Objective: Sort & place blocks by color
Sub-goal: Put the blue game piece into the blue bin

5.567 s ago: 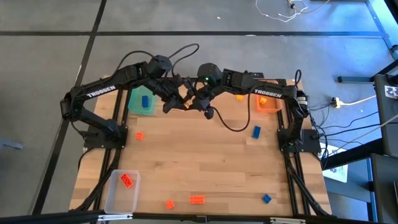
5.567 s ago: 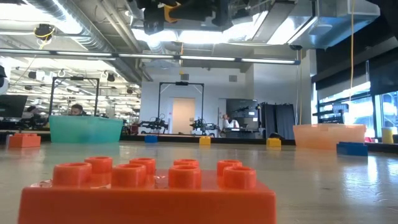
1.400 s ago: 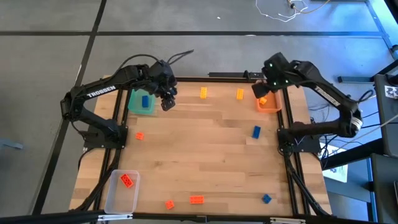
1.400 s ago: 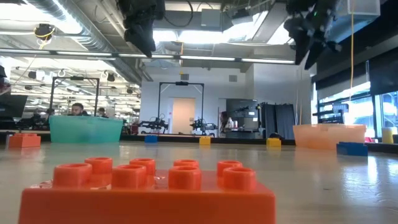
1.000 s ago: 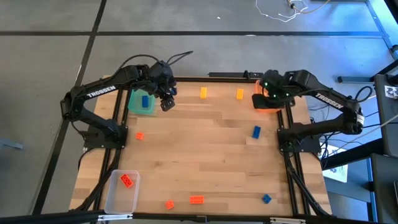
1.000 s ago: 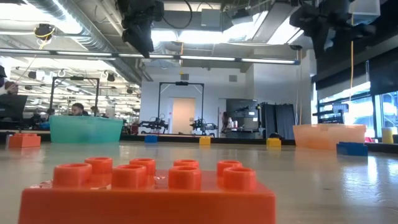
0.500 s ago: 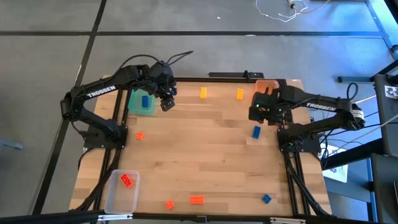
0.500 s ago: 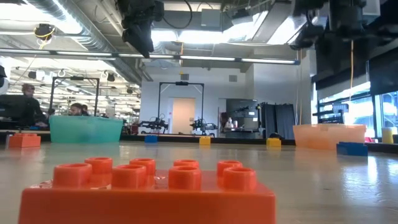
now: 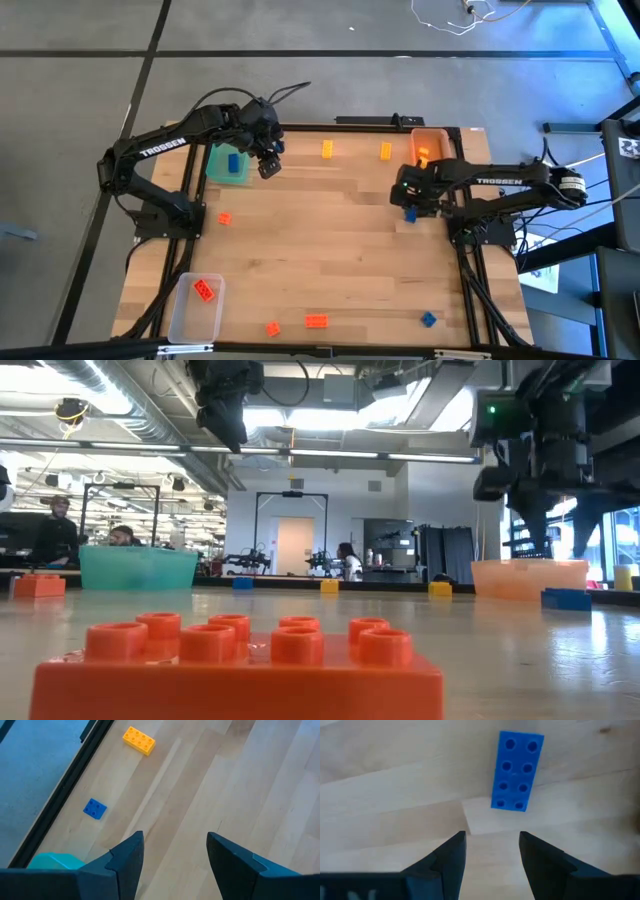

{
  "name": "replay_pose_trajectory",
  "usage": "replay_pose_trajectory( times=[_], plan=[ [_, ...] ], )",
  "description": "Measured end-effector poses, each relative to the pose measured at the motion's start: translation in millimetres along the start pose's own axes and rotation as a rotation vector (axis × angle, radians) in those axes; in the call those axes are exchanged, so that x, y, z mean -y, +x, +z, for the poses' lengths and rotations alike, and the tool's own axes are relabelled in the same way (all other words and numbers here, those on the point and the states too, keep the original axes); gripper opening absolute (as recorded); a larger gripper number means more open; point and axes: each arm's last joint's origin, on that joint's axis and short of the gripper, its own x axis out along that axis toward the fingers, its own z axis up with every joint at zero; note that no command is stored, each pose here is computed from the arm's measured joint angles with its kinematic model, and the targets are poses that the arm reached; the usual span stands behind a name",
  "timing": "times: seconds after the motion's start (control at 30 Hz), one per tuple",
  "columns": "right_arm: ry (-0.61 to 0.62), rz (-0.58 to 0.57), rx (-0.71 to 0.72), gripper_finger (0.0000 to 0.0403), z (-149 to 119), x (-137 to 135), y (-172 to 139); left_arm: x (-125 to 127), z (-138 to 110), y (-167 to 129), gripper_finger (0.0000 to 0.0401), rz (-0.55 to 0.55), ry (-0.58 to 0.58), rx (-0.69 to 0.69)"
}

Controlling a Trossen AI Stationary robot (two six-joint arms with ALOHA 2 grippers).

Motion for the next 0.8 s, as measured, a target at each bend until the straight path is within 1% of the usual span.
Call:
replay_pose_trajectory(
  times=[0.07, 0.2, 0.33, 0.37, 0.47, 0.53, 0.8],
  plan=[
    [0.021, -0.024, 0.005, 0.0184, 1, 5, 7, 0, 0, 0, 0.0206, 0.0, 0.0, 0.0],
    [0.025, -0.056, 0.046, 0.0184, 4, 12, 14, 0, 0, 0, 0.0206, 0.0, 0.0, 0.005],
    [0.023, -0.065, 0.078, 0.0184, 6, 15, 18, 0, 2, 0, 0.0206, -0.001, 0.0, 0.016],
    [0.017, -0.072, 0.09, 0.0184, 6, 16, 19, 0, 2, 0, 0.0206, -0.001, 0.0, 0.016],
    [-0.059, -0.084, 0.164, 0.0184, 8, 16, 19, 0, 2, 0, 0.0206, -0.001, 0.0, 0.016],
    [-0.104, -0.072, 0.177, 0.0184, 9, 15, 19, 0, 2, 0, 0.0206, -0.001, 0.0, 0.016],
    [-0.113, 0.005, 0.19, 0.0184, 9, 7, 19, 0, 1, 0, 0.0206, -0.001, 0.0, 0.016]
  ],
)
